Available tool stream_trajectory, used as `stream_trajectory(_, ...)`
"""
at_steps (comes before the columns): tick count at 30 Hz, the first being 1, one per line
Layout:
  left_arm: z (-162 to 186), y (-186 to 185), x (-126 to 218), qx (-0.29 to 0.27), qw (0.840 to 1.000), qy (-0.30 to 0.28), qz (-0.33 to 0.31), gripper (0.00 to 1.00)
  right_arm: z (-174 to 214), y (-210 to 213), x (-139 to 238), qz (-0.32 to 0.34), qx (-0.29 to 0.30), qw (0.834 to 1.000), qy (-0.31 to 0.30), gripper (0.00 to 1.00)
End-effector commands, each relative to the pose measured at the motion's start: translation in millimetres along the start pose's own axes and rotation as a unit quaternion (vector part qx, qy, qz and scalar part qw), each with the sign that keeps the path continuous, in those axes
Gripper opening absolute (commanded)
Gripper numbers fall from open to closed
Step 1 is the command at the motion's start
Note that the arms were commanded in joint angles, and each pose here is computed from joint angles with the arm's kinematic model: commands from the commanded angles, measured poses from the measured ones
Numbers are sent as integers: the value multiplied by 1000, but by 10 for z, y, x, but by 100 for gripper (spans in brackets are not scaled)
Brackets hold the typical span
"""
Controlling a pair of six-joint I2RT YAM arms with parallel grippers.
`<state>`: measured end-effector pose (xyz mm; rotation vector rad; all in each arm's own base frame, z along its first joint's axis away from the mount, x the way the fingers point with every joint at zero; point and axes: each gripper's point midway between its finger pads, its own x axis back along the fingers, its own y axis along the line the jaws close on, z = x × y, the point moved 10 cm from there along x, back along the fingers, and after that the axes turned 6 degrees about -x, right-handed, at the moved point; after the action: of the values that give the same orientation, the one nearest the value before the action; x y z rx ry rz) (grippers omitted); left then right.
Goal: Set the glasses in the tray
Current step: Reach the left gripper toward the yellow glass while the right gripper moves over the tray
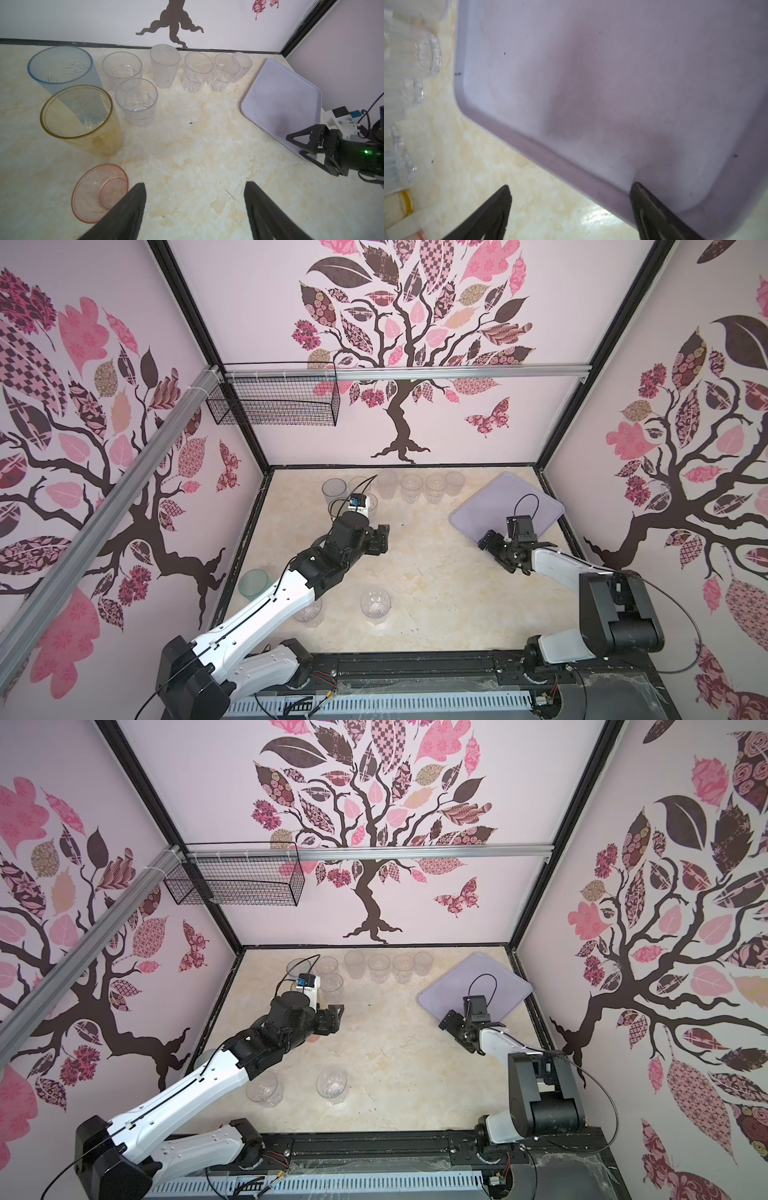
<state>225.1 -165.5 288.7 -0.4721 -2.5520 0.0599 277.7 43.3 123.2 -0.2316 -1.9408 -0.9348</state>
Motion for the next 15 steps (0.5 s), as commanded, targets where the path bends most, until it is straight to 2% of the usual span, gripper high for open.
stream_trajectory(1, 20, -17, -57, 5, 1000, -9, 9, 76, 469, 148, 17, -30, -8, 998, 63, 92)
stream_trajectory(5, 31, -15, -51, 18, 1000, -11, 10, 76, 946, 485, -42, -69, 4, 993, 98, 92)
stream_trajectory(7, 32, -9, -39, 22, 1000, -10, 8, 76, 1032, 661, -91, -87, 11, 990, 110, 92)
stream_trajectory(11, 27, 15, 5, 17, 1000, 8, -6, 76, 971, 946, -80, -112, 38, 985, 123, 93)
stream_trajectory(15, 50, 28, 57, 9, 1000, 17, -5, 77, 799, 1055, 138, -116, 79, 986, 92, 94)
